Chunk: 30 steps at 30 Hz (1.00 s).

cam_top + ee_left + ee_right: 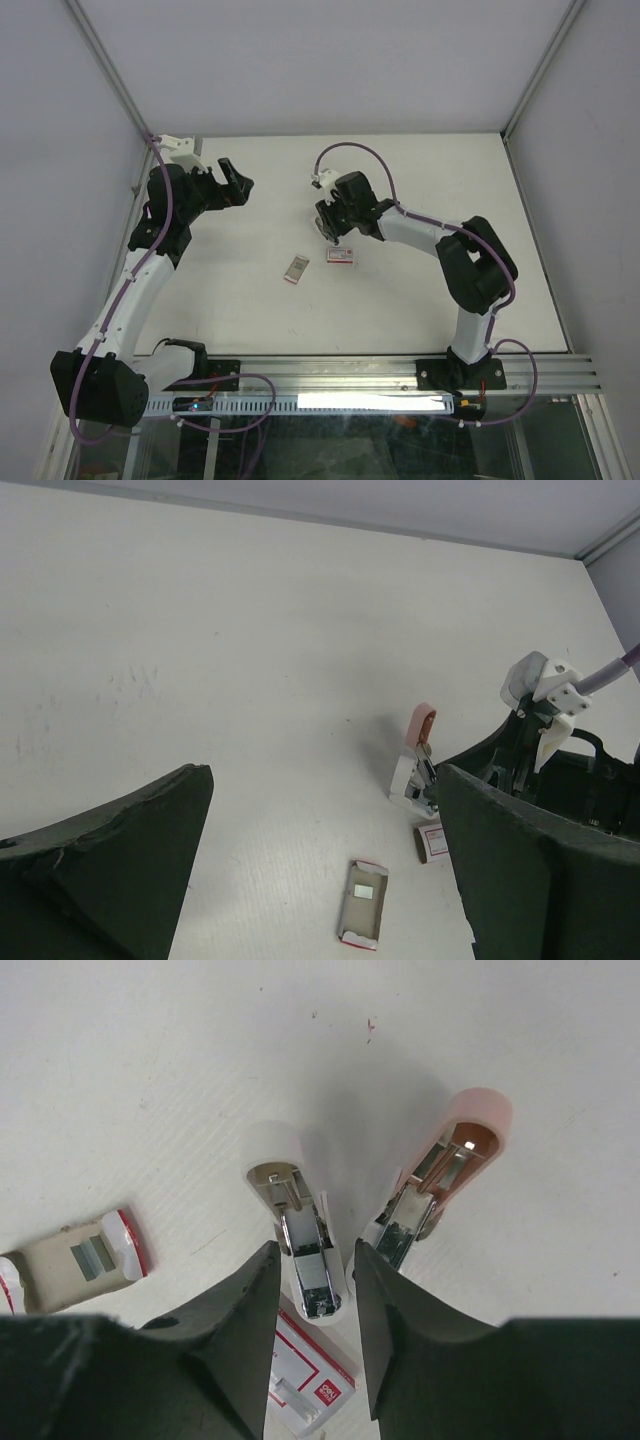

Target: Load the staples into the stapler

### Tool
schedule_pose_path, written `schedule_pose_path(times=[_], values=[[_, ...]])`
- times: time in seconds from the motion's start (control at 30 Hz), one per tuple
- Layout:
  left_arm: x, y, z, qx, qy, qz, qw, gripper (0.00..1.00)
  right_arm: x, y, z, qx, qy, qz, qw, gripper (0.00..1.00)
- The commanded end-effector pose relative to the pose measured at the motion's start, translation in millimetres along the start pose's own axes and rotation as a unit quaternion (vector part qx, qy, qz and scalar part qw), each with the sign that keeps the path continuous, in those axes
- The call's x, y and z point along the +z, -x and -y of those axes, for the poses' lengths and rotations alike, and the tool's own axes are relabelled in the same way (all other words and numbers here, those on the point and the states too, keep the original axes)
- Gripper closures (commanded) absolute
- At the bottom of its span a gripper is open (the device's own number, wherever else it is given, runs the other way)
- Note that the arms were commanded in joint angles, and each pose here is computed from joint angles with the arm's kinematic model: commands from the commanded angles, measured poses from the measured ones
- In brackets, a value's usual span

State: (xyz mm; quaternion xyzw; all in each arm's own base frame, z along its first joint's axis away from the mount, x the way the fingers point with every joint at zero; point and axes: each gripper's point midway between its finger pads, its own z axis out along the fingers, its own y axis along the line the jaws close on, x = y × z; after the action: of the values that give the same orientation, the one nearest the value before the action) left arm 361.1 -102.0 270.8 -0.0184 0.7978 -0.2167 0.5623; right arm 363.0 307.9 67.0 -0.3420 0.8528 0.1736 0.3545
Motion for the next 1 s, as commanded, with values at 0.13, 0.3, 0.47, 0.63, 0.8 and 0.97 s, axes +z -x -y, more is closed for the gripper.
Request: schedule_pose_path(times=[0.13, 0.3, 0.47, 0.63, 0.8, 0.97], values=[[-7, 16, 3, 0.016, -0.003, 0.033, 0.999, 0.01, -6, 32, 7, 0.005, -0.031, 0.024, 0.999, 0.61], [-7, 16, 2, 0.016, -0.003, 0.033, 0.999, 0.01, 2, 26, 7, -0.002, -0.036, 0.008, 0.999, 0.6], [-7, 15, 2, 0.017, -0.003, 0.032, 0.999, 0.01, 9, 20, 10, -0.007, -0.048, -0.006, 0.999, 0.6], [-7, 16, 2, 0.016, -0.003, 0.033, 0.999, 0.01, 11, 13, 13, -0.012, -0.059, -0.019, 0.998, 0.6], [-8, 16, 3, 0.016, -0.003, 0.034, 0.999, 0.01, 7, 8, 14, -0.014, -0.065, -0.024, 0.997, 0.6], [-8, 17, 3, 0.017, -0.003, 0.034, 0.999, 0.01, 4, 7, 14, -0.013, -0.067, -0.025, 0.997, 0.6]])
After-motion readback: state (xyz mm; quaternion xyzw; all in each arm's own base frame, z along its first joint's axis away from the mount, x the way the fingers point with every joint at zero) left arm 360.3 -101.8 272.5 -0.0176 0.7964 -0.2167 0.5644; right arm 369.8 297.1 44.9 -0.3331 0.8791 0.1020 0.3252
